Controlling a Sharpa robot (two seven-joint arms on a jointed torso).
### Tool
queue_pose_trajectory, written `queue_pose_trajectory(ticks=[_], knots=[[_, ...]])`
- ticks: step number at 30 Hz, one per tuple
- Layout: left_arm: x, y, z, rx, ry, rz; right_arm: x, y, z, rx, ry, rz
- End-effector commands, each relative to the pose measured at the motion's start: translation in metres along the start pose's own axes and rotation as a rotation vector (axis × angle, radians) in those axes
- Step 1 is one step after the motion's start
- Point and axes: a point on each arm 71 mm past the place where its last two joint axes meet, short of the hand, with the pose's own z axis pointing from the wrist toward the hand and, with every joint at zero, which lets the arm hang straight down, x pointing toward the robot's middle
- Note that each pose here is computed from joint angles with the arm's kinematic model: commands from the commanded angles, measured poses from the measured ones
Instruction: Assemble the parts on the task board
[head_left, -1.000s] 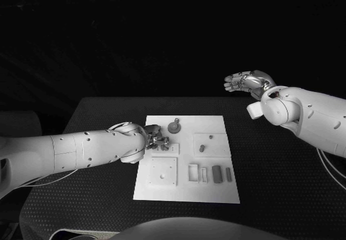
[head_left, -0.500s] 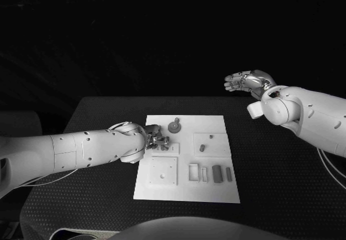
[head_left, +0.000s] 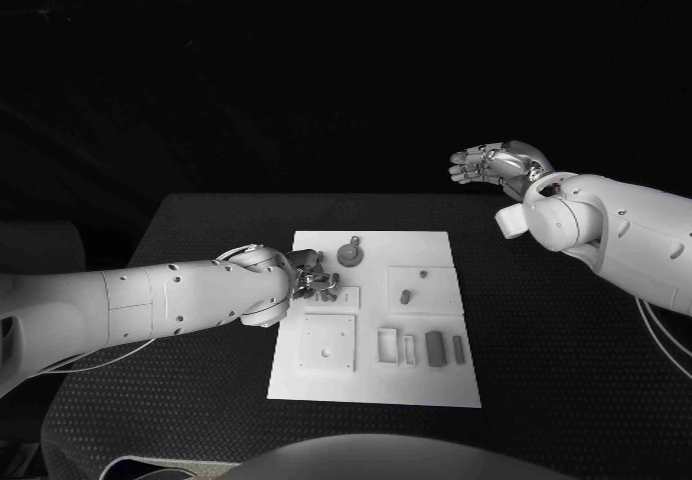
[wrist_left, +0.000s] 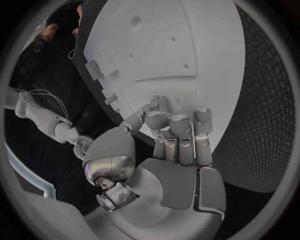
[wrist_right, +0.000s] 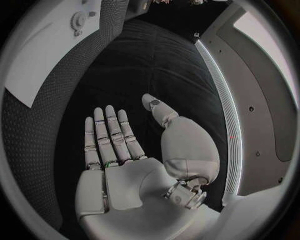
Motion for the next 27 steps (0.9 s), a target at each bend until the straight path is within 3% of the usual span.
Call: queue_pose_trajectory(ticks=[1,27], knots=[[0.0017,0.0006,-0.0001,-0.002,-0.005,0.003,0.0018,0.0012,0.0002,-0.011,0.017,0.004],[0.0024,-0.003,0.0014,0.012,-0.011,0.005,0.0006,0.0008,-0.0004,-0.011,0.018,0.004]])
